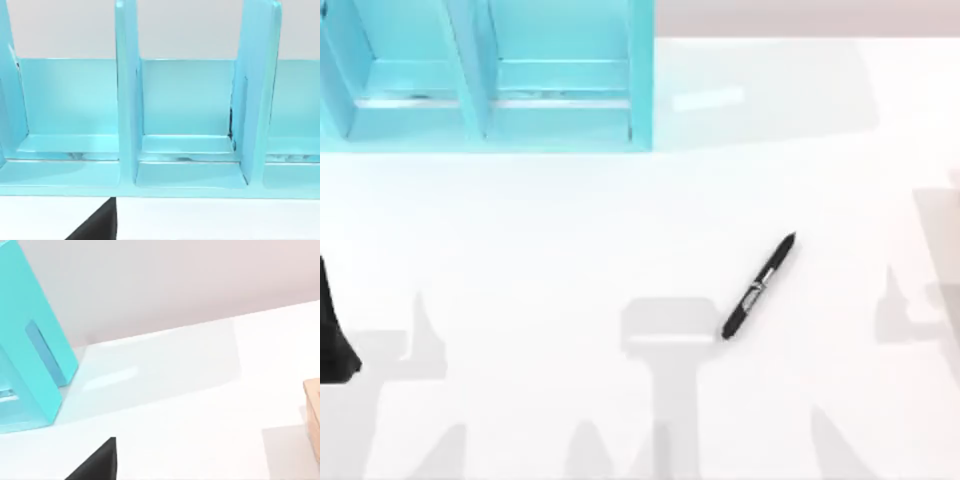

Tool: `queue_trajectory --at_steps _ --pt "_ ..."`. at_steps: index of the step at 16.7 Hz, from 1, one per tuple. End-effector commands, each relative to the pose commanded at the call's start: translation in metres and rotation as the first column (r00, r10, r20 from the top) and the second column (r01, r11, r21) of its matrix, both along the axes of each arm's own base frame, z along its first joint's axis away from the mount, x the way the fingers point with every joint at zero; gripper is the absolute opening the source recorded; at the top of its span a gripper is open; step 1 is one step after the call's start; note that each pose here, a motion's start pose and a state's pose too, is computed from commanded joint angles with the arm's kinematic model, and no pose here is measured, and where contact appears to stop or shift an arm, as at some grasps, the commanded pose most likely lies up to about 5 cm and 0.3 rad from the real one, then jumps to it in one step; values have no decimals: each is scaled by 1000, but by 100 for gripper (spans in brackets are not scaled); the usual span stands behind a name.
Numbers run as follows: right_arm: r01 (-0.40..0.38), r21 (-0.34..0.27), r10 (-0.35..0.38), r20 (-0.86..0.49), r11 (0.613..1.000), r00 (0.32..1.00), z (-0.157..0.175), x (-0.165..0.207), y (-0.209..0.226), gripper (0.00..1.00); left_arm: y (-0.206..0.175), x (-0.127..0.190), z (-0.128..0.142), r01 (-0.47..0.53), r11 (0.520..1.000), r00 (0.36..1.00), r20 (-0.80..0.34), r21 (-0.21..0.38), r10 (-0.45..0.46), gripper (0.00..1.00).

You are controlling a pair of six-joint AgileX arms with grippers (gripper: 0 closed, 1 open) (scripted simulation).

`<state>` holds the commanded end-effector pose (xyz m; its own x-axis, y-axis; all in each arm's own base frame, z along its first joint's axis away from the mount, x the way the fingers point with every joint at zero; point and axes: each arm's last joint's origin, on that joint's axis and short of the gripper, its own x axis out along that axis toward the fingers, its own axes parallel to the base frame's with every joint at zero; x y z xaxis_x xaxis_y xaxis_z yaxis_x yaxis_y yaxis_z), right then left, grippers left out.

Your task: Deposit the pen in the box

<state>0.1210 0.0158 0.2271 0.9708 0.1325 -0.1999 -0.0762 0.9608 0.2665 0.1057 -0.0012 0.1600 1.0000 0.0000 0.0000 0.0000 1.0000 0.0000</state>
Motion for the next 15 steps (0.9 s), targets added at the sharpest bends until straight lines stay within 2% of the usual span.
queue_trajectory --at_steps 2,4,7,11,13,15 --pt "-25 79 37 -152 997 988 21 18 11 100 0 0 0 0 1000 1000 0 0 0 100" --pt "-22 138 67 -332 990 941 35 44 27 100 0 0 0 0 1000 1000 0 0 0 100" --pt "32 165 76 -606 986 792 40 91 60 100 0 0 0 0 1000 1000 0 0 0 100" --pt "143 91 4 -856 986 517 19 154 112 100 0 0 0 0 1000 1000 0 0 0 100" --pt "197 38 -44 -918 980 394 2 181 135 100 0 0 0 0 1000 1000 0 0 0 100" --pt "247 -6 -83 -950 969 302 -15 205 154 100 0 0 0 0 1000 1000 0 0 0 100"
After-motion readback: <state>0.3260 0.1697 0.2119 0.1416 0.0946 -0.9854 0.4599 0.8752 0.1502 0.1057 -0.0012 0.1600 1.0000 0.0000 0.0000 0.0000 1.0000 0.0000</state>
